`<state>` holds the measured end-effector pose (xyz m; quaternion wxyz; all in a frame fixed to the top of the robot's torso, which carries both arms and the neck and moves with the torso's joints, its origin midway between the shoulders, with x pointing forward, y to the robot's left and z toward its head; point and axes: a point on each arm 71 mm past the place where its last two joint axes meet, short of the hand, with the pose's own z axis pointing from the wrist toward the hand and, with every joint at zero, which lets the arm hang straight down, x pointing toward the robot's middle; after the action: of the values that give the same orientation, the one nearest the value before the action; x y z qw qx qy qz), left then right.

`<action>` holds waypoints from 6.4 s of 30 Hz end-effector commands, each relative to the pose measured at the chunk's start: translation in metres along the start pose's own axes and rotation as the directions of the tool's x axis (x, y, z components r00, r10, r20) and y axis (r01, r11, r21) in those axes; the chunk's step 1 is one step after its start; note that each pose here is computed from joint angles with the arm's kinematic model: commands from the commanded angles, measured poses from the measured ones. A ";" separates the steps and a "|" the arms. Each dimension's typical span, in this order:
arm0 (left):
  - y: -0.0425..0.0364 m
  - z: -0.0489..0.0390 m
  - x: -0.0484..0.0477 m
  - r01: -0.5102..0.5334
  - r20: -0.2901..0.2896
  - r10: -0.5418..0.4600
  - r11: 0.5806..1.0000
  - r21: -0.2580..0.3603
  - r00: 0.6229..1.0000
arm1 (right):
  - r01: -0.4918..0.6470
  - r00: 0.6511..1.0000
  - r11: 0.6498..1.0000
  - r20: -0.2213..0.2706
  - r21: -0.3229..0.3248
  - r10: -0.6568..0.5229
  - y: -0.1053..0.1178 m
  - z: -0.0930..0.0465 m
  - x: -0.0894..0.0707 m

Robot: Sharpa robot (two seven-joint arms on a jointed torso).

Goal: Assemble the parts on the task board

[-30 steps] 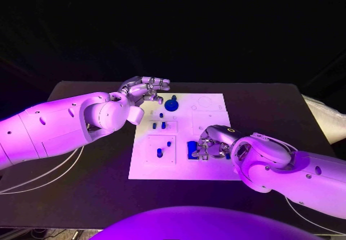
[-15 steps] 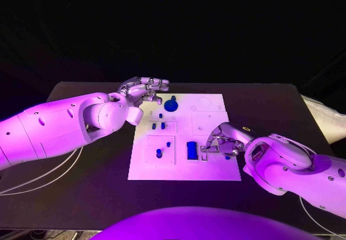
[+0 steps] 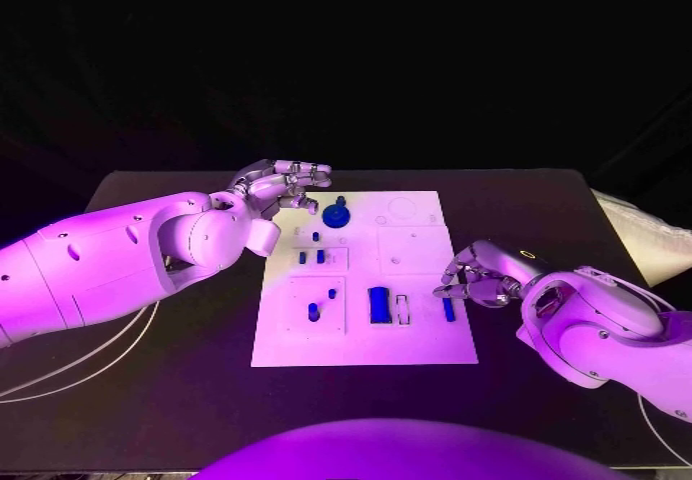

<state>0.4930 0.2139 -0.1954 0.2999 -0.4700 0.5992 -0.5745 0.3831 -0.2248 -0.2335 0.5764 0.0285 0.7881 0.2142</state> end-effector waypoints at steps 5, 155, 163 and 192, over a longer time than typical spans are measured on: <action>-0.0005 -0.0005 0.0017 0.006 -0.016 -0.005 1.000 0.008 1.000 | 0.103 0.994 0.992 -0.043 0.072 -0.100 -0.016 0.000 0.003; 0.0039 0.0012 0.0050 0.016 -0.058 -0.017 1.000 -0.017 0.998 | -0.253 0.933 0.952 -0.217 0.171 0.287 0.038 0.025 0.046; 0.0041 0.0014 0.0051 0.016 -0.060 -0.017 1.000 -0.019 0.998 | -0.239 0.937 0.957 -0.221 0.165 0.272 0.039 0.025 0.046; 0.0048 0.0026 0.0065 0.015 -0.068 -0.017 1.000 -0.025 0.998 | -0.222 0.954 0.966 -0.177 0.134 0.244 0.031 0.021 0.039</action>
<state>0.4923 0.2090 -0.2001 0.2766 -0.4643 0.6111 -0.5782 0.3825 -0.1788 -0.2631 0.4588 0.1353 0.8466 0.2335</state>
